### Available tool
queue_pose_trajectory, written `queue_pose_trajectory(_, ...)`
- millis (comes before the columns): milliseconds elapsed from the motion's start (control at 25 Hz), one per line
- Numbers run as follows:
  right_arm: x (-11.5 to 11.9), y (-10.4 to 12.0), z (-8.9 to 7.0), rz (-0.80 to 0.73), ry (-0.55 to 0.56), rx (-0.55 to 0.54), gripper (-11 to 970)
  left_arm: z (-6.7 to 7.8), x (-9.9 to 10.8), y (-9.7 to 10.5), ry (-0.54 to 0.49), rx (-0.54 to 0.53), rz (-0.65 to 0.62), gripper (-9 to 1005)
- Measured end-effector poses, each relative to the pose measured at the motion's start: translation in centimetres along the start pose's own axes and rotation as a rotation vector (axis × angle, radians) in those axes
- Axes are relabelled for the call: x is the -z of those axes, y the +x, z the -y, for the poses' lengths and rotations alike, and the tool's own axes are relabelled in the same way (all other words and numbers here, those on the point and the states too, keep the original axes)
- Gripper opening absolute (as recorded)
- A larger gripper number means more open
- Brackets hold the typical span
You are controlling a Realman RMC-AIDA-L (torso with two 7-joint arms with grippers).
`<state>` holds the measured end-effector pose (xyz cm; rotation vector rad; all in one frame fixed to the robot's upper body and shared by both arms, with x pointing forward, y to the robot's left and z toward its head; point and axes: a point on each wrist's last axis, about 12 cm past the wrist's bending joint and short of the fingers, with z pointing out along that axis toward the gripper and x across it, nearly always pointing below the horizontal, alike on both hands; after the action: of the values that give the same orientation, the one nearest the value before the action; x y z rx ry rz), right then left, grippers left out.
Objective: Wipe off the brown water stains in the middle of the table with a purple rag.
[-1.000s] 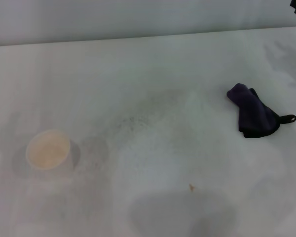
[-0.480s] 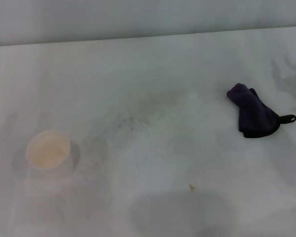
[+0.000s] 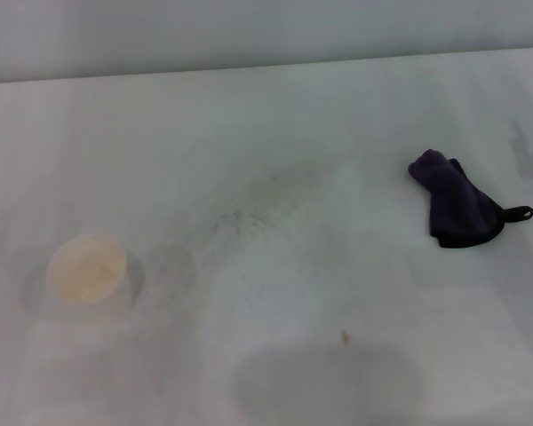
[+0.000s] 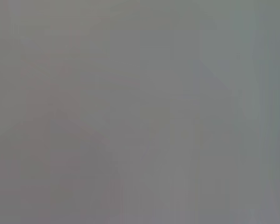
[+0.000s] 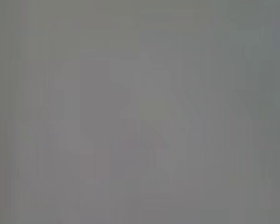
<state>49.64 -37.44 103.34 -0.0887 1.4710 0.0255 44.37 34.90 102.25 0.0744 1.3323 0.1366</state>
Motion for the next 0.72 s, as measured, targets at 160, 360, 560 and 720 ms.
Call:
queue_pose_trajectory(160,0.4,0.0,0.6,0.003,0.033,0.025,443,0.2,0.0,0.0,0.010,0.008,0.002,893)
queue_pose_trajectory(360,0.6,0.1,1.2,-0.009,0.078,0.028,515,0.3,-0.2,-0.1,0.010,0.032,0.006,893)
queue_pose_trajectory(560,0.7,0.3,1.5,-0.035,0.088,0.055,716,0.7,-0.5,-0.1,0.031,0.037,0.007,893)
queue_pose_trajectory(720,0.6,0.3,1.4,-0.031,0.082,0.072,844,1.0,-0.6,0.1,0.038,0.045,-0.002,893)
